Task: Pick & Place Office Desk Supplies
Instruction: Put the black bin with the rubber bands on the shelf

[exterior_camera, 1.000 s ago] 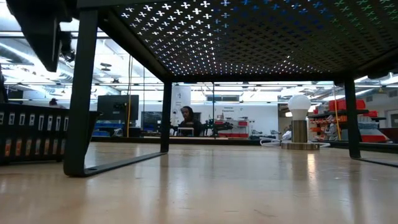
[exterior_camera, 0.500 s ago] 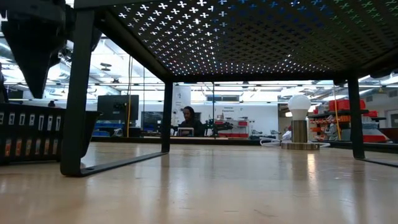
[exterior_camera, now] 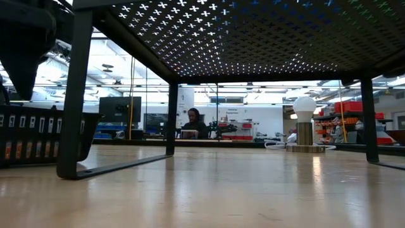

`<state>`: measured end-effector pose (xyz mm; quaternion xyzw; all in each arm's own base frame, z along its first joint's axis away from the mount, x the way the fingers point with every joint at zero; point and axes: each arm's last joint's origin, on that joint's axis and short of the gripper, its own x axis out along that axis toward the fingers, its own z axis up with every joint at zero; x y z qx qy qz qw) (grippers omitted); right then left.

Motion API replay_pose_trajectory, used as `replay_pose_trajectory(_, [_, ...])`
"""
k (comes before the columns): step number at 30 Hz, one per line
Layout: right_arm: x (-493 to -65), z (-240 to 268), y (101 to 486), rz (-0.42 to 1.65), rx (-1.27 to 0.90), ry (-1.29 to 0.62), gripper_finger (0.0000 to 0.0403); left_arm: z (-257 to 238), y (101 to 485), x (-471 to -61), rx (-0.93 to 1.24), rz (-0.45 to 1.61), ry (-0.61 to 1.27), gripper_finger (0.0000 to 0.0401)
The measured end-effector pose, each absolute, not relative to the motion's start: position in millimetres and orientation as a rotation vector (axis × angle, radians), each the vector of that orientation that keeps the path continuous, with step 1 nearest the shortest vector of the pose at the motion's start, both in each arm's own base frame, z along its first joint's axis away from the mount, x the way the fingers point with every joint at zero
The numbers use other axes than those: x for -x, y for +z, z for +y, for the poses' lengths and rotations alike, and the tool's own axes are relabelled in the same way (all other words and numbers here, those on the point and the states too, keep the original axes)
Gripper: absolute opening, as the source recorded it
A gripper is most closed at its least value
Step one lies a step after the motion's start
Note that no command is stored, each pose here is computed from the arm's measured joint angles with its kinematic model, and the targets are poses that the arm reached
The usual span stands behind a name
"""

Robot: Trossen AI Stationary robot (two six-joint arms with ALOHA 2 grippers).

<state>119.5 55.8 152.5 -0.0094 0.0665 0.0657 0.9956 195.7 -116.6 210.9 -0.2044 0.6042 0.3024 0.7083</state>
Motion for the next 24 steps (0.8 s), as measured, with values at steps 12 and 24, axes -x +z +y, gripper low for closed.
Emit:
replay_pose_trajectory(12, [-118, 60, 153, 0.128, -0.004, 0.193, 0.0007, -150, 229, -196, 0.506, 1.194, 0.278, 0.0276])
replay_pose_trajectory(24, [-121, 62, 170, 0.080, 0.009, 0.112, 0.0002, -162, 222, -213, 0.467, 1.094, 0.192, 0.0252])
